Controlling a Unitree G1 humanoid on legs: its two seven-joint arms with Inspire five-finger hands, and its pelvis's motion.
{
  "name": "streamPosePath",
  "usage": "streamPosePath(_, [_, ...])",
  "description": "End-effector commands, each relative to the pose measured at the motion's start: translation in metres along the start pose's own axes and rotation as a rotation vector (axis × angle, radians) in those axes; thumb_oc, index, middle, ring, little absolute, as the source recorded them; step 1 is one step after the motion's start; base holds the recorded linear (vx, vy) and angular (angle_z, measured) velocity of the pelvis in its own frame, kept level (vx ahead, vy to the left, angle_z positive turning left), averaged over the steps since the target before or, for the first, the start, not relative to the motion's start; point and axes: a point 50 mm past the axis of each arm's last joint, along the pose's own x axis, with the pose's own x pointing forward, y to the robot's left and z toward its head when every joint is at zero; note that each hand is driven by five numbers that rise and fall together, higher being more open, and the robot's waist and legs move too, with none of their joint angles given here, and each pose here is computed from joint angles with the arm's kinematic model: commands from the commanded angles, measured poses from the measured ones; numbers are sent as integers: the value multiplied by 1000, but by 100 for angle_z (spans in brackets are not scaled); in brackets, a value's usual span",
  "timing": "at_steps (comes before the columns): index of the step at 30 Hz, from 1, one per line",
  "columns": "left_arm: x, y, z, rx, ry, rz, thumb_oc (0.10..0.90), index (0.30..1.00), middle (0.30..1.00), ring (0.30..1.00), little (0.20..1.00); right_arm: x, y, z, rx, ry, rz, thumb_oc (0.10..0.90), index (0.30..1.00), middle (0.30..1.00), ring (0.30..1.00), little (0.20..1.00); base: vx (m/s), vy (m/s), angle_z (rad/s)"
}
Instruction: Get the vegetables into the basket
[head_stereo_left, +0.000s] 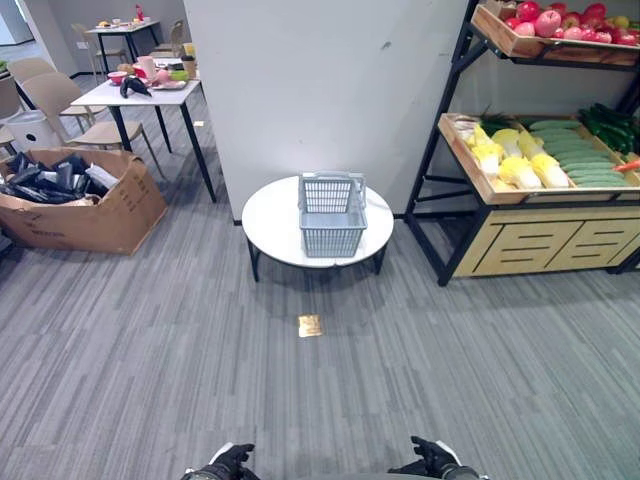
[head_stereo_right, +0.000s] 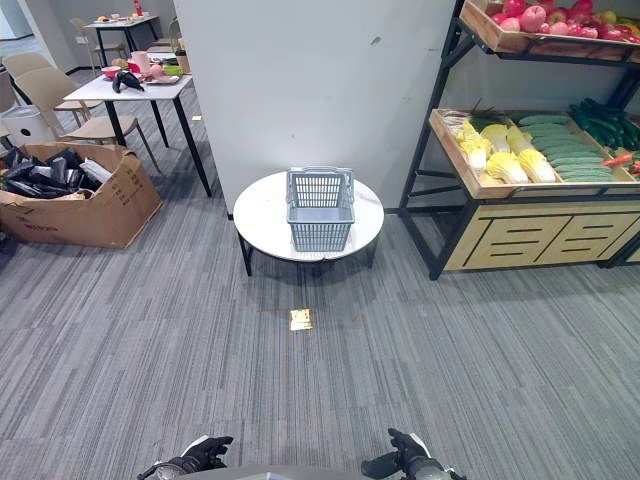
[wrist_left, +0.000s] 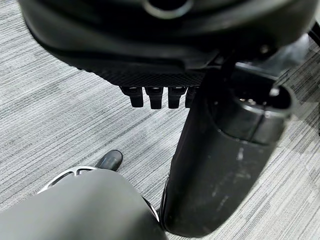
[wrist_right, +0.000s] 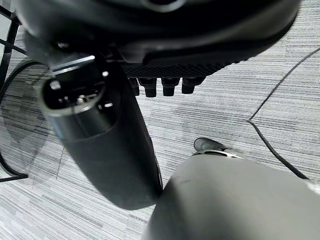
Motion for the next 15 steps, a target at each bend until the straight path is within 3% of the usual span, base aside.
streamPosePath(1, [3,-24,23,-26,-54,-70,900,1000,1000,1000,1000,-1,-10,-14,-47,93,-14,900,1000,1000,1000,1000,0,0,0])
streamPosePath(15, [3,-23,21,-42,-44,-70,900,1000,1000,1000,1000,-2,-10,-15,-43,96,-12,900,1000,1000,1000,1000,0,0,0])
